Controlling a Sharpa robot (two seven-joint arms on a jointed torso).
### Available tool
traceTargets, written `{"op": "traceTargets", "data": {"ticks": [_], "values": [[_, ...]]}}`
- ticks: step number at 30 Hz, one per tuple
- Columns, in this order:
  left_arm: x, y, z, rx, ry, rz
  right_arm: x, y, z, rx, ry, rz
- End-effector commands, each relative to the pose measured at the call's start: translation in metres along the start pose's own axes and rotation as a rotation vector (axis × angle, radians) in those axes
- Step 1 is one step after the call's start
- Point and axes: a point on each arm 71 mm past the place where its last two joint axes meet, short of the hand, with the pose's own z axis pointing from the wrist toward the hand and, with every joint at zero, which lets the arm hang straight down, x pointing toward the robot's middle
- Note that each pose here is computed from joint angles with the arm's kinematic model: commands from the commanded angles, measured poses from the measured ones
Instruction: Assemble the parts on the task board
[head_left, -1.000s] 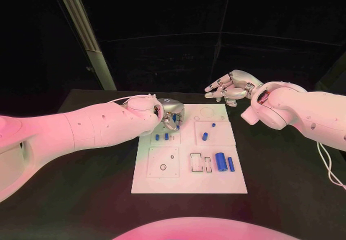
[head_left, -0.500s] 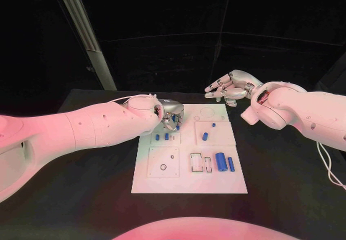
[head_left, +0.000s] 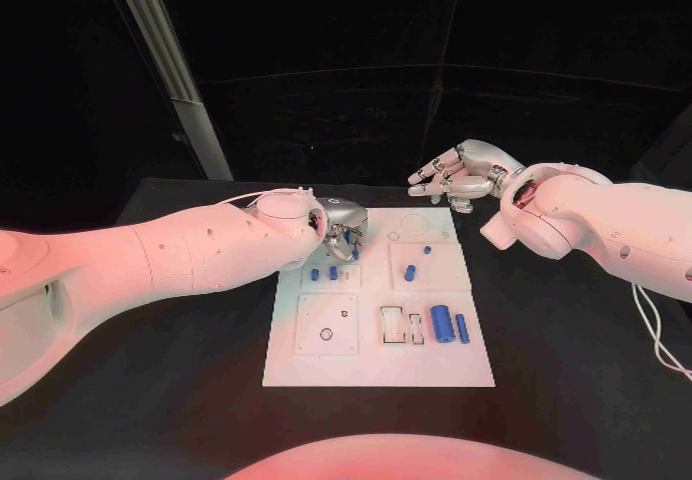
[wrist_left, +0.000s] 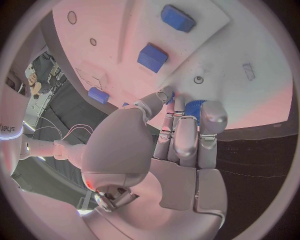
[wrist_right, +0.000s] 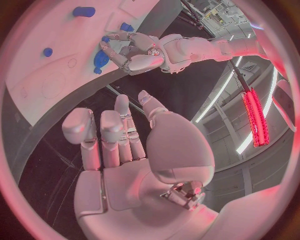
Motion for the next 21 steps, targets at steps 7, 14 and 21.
{"op": "traceTargets", "data": {"ticks": [7, 14, 21], "values": [[-0.0033, 0.0030, -0.0078, 0.020, -0.068, -0.044, -0.001, 0.001, 0.000, -0.010, -0.001, -0.001], [-0.0181, 0.0040, -0.0164, 0.032, -0.135, -0.098, -0.001, 0.001, -0.001, -0.009, -0.002, -0.002], [-0.0261, 0.0083, -0.0257, 0.029, -0.155, -0.125, -0.002, 0.001, -0.001, -0.008, -0.001, -0.002]]}}
